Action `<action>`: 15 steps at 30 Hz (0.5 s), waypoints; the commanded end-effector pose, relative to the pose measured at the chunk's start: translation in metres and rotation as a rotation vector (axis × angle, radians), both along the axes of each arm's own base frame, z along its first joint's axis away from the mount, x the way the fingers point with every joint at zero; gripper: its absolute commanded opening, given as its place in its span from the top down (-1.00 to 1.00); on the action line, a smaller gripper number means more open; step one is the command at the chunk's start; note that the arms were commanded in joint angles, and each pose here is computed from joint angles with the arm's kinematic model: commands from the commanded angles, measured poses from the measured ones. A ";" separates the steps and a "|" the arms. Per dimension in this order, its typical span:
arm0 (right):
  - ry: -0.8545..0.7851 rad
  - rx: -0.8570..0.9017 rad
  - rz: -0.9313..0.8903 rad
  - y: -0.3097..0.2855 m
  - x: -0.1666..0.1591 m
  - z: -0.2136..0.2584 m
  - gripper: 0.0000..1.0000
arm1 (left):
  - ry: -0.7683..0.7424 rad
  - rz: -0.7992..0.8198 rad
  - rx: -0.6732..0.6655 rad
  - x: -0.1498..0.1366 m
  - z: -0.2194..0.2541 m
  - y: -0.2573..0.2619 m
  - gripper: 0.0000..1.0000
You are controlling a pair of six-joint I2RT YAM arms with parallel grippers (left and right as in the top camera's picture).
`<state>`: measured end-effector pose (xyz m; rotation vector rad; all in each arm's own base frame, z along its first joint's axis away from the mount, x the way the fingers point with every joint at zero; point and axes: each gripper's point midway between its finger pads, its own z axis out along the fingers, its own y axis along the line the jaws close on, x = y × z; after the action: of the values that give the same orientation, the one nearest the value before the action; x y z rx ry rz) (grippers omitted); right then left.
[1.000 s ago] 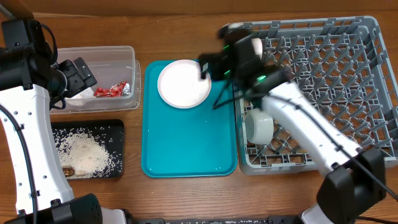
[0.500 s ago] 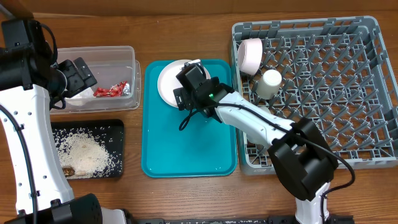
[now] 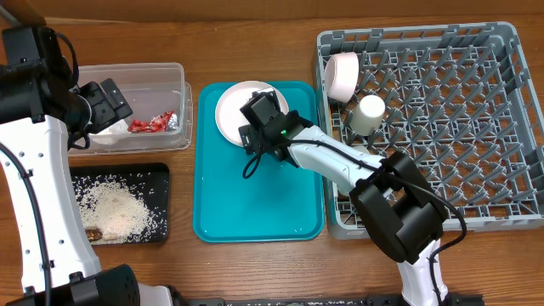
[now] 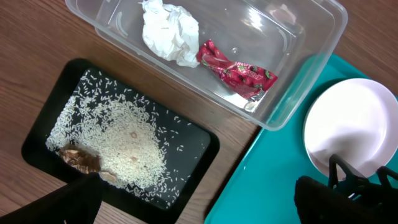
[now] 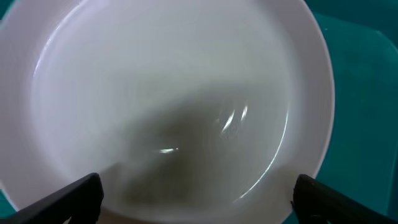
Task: Sort waste into correct bins and load items into the dishwasher
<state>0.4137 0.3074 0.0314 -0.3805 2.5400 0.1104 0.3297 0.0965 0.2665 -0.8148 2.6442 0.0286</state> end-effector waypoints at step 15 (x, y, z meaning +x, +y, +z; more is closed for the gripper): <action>0.320 0.054 0.045 0.004 -0.060 -0.032 -1.00 | 0.000 0.017 -0.010 0.001 -0.001 0.001 -1.00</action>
<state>0.3735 0.3037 0.0118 -0.4227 2.7395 0.1750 0.3297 0.0964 0.2665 -0.8143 2.6443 0.0285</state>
